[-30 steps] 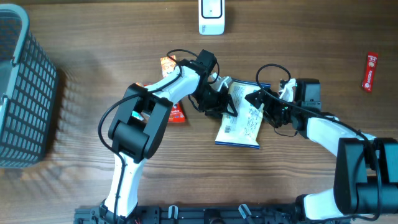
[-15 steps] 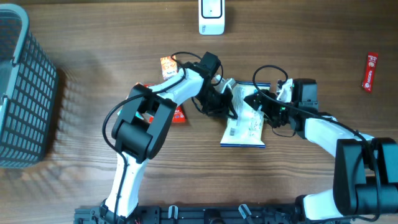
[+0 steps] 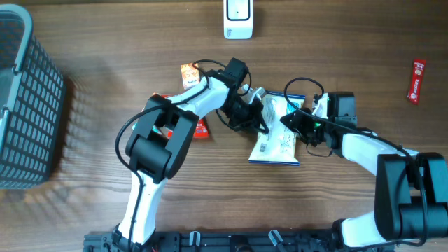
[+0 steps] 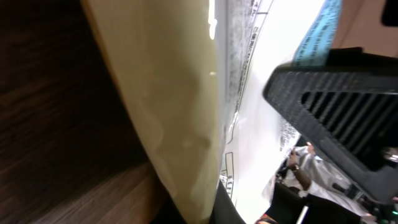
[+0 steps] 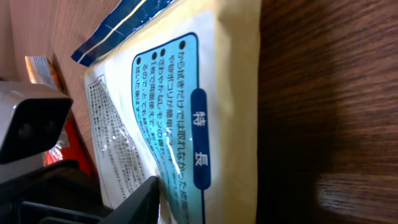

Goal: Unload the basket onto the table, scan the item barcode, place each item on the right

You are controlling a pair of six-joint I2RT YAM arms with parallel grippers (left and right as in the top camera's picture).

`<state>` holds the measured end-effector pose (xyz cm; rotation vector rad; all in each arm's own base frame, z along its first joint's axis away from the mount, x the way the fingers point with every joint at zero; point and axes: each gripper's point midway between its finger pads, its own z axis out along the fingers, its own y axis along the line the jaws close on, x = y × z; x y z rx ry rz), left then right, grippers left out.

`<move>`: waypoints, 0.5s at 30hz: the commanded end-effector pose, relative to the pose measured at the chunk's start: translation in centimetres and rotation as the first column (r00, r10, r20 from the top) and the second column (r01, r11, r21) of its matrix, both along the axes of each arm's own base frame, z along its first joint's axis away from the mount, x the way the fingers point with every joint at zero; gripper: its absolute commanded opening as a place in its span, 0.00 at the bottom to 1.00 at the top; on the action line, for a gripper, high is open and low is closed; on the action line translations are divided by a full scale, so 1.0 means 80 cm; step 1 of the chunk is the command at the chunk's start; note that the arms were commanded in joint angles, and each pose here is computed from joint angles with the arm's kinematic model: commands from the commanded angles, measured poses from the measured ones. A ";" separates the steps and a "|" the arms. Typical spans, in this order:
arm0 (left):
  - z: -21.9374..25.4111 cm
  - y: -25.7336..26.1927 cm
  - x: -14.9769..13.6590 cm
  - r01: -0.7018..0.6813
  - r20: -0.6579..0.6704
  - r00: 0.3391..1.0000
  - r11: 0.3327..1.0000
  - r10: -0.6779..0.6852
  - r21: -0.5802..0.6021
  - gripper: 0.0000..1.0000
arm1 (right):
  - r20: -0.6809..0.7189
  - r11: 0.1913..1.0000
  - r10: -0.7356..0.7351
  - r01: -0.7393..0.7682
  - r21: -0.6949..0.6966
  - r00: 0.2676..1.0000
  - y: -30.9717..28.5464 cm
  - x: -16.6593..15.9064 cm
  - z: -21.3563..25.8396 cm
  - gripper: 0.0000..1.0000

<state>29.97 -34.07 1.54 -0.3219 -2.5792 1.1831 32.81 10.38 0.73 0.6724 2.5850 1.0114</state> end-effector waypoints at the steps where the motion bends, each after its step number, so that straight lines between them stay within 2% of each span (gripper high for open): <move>1: 0.013 -0.003 -0.002 -0.031 -0.099 0.995 0.996 0.023 -0.085 0.04 | -0.019 0.993 0.095 -0.094 0.074 0.995 0.025 -0.021 -0.001 0.42; 3: 0.013 0.004 0.003 -0.074 -0.143 0.988 0.995 0.065 -0.061 0.04 | -0.005 0.990 0.116 -0.116 0.079 0.993 0.028 -0.022 0.000 0.48; 7: 0.012 0.023 0.011 -0.143 -0.216 0.967 0.990 0.137 -0.013 0.04 | 0.003 0.987 0.134 -0.134 0.090 0.991 0.031 -0.024 0.003 0.52; 11: 0.013 0.044 0.017 -0.189 -0.266 0.946 0.982 0.187 0.019 0.04 | 0.004 0.972 0.174 -0.173 0.159 0.985 0.043 -0.032 0.012 0.62; 15: 0.022 0.055 0.025 -0.225 -0.314 0.926 0.974 0.212 -0.007 0.04 | -0.020 0.970 0.175 -0.169 0.172 0.984 0.044 -0.039 0.009 0.74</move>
